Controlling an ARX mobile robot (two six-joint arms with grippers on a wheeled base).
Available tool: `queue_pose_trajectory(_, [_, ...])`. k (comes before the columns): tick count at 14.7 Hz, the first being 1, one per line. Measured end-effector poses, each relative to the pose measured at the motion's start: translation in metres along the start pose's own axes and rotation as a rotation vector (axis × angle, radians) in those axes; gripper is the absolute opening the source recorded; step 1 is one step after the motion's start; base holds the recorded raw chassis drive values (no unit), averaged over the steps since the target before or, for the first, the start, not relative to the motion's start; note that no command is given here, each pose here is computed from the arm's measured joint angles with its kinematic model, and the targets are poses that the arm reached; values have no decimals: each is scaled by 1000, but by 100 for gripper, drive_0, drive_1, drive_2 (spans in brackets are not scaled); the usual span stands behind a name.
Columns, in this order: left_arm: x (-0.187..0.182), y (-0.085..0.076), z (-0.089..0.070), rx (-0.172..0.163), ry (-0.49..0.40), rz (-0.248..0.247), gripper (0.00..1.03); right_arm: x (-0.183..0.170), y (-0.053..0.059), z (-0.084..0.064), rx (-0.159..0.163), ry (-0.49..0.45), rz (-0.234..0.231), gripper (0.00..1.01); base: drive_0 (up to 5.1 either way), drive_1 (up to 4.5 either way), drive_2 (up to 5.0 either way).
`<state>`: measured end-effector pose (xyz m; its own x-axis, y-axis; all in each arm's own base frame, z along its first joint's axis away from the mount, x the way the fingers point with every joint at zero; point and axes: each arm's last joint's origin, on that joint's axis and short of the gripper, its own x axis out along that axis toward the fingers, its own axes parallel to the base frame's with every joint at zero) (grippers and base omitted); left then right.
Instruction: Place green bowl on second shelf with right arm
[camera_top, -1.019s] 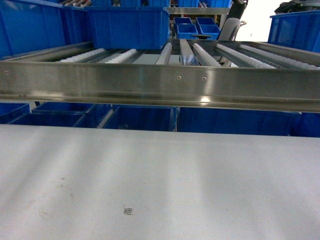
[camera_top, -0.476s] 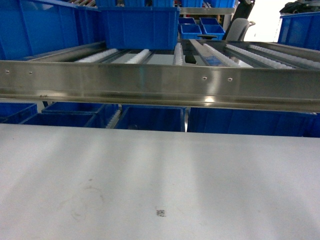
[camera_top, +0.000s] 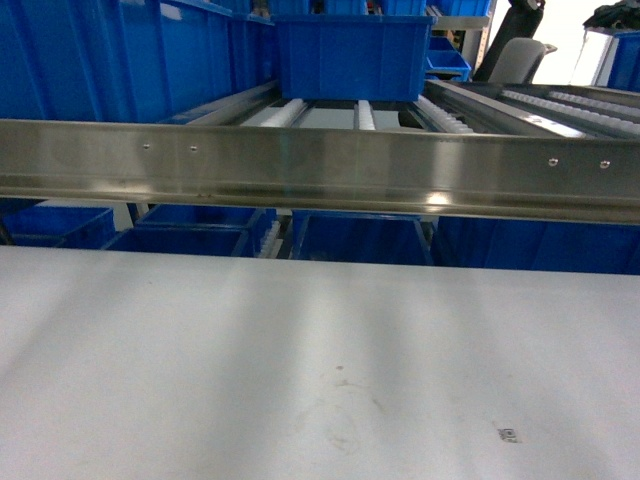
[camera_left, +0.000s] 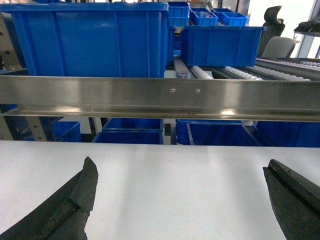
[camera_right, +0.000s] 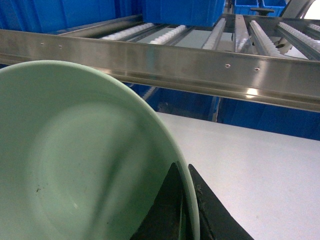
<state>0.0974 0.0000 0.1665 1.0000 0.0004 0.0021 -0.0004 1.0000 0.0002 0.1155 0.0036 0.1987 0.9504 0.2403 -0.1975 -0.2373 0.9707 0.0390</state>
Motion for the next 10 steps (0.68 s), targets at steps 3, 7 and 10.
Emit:
queue_pose_trajectory(3, [0, 0, 0, 0, 2, 0, 98, 0, 0, 0, 0, 0, 0, 2, -495, 246, 246])
queue_pose_trajectory(7, [0, 0, 0, 0, 2, 0, 98, 0, 0, 0, 1, 2, 0, 2, -495, 246, 246])
queue_pose_trajectory(10, [0, 0, 0, 0, 1, 0, 98, 0, 0, 0, 1, 3, 0, 2, -495, 246, 246])
